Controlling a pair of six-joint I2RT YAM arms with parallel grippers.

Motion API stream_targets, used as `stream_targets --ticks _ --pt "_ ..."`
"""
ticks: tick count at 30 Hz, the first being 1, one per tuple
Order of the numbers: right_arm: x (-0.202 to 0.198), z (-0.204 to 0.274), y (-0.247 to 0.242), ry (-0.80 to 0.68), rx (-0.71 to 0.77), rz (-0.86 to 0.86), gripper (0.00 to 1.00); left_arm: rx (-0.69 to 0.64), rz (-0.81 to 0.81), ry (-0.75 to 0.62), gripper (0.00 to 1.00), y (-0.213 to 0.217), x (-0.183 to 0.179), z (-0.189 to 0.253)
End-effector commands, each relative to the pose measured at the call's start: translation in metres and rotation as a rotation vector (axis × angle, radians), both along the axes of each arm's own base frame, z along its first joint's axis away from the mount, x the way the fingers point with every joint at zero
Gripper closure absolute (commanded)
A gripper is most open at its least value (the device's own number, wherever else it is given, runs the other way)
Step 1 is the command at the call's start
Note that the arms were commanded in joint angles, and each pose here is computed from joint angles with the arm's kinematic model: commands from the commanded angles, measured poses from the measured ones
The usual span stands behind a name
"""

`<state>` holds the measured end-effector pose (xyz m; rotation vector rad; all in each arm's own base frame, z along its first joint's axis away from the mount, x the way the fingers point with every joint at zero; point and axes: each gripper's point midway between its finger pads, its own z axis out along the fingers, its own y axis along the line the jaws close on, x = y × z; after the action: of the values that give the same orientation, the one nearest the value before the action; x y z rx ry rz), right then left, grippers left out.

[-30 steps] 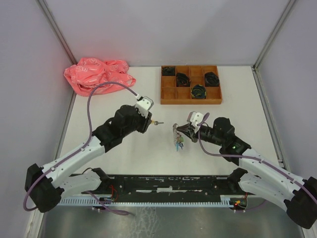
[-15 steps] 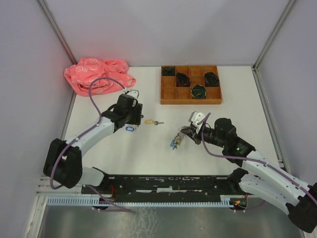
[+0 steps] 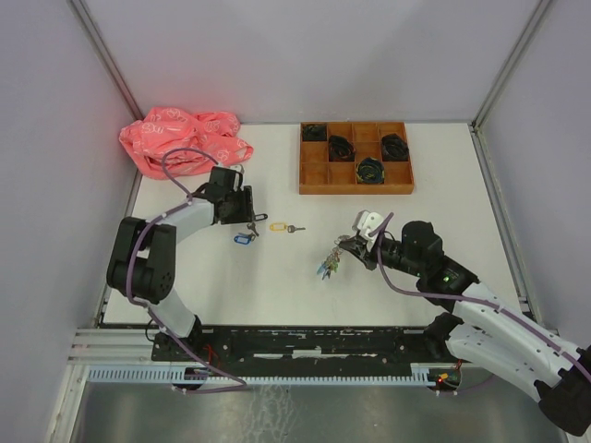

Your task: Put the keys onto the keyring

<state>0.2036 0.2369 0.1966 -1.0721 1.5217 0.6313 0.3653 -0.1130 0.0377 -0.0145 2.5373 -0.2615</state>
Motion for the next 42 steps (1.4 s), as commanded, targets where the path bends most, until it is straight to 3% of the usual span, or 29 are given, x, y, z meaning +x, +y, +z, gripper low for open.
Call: stream_targets --ticks 1,10,26,35,39,42 --pt "0.006 0.03 0.007 -0.083 0.062 0.016 0.99 -0.118 -0.041 -0.078 0.42 -0.022 0.031 0.014" --pt "0.004 0.028 0.008 -0.071 0.053 0.032 0.99 -0.187 -0.059 -0.002 0.56 -0.034 0.017 -0.005" --pt "0.001 0.03 0.011 -0.067 0.057 0.056 0.99 -0.236 -0.027 -0.011 0.67 -0.035 -0.002 0.003" --pt "0.001 0.029 0.012 -0.063 0.057 0.059 0.99 -0.243 -0.032 -0.006 0.81 -0.037 -0.002 0.001" --pt "0.001 0.029 0.012 -0.06 0.057 0.061 0.99 -0.246 -0.032 -0.012 0.96 -0.037 -0.002 0.004" --pt "0.0 0.03 0.012 -0.066 0.059 0.061 0.99 -0.242 -0.041 -0.024 0.97 -0.036 -0.004 0.015"
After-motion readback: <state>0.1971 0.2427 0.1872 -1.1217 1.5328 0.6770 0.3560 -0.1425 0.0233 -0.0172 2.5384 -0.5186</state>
